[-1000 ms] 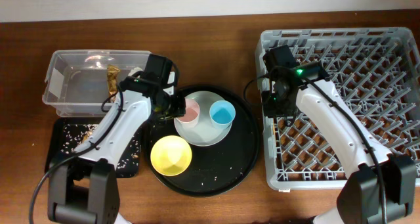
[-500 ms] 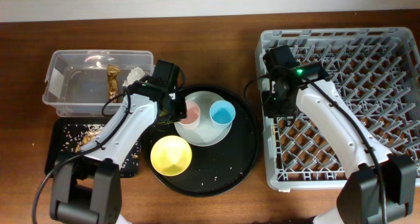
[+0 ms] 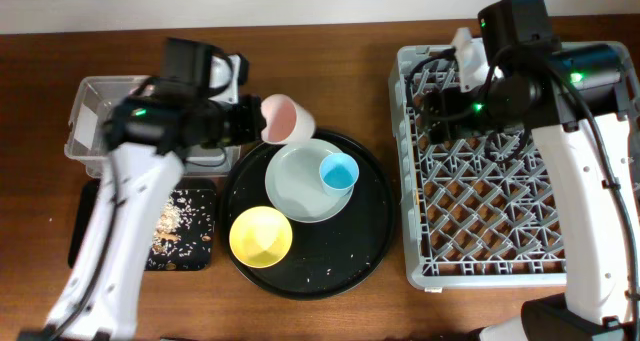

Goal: Sort waste into correct bins and load items into the dishwasher rack
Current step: 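Grasp the pink cup with the left gripper and lift it toward the rack, then hand the pink cup from the left gripper to the right gripper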

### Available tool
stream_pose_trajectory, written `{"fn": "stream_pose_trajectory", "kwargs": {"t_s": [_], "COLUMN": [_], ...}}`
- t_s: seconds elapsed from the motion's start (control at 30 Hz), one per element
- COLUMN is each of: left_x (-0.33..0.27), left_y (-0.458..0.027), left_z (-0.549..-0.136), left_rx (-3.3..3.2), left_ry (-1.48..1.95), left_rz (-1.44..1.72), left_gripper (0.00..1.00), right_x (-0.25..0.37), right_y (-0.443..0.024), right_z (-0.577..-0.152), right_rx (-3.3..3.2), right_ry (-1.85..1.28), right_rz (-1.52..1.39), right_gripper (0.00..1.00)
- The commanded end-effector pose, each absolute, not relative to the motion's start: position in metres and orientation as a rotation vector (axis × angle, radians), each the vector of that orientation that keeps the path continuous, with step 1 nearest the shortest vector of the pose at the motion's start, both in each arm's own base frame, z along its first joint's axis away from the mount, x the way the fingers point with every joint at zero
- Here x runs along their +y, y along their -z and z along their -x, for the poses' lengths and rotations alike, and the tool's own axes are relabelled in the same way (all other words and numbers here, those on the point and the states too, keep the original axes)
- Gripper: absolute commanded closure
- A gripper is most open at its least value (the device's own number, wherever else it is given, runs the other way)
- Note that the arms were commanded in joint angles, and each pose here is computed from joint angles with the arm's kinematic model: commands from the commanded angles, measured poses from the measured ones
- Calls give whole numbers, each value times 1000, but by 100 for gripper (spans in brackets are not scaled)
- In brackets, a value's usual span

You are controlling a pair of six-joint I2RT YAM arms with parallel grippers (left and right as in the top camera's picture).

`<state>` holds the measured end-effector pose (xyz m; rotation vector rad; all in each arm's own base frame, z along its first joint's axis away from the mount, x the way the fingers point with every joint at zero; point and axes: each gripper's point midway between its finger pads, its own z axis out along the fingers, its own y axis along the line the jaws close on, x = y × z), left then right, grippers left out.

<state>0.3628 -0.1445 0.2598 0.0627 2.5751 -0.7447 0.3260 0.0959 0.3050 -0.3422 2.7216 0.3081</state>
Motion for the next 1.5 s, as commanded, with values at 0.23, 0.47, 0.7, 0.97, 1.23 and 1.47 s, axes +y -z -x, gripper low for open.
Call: {"fn": "stream_pose_trajectory", "kwargs": {"t_s": [0.23, 0.47, 0.7, 0.97, 1.23, 1.47], "left_x": [-177, -182, -183, -206, -212, -209], "left_y": [-362, -394, -399, -399, -397, -369], "left_z": [-308, -303, -307, -292, -290, -296], "left_rx": [2056, 1821, 1767, 1751, 1757, 1967], "left_ry": [1588, 1669, 1625, 1668, 1659, 1591], "left_rz": [-572, -740, -793, -874, -895, -760], "left_gripper": [100, 100, 100, 100, 100, 83], "right_x": [205, 205, 228, 245, 246, 247], "right_y": [-396, -390, -405, -407, -408, -411], "right_z": [-259, -273, -257, -258, -263, -268], "right_rx": [1884, 1880, 1735, 1626, 1601, 1566], "right_ry": [-1186, -1125, -1330, -1298, -1279, -1251], "right_rz": [1215, 1229, 1270, 1358, 1365, 1373], "right_gripper": [2, 1, 1, 1, 39, 60]}}
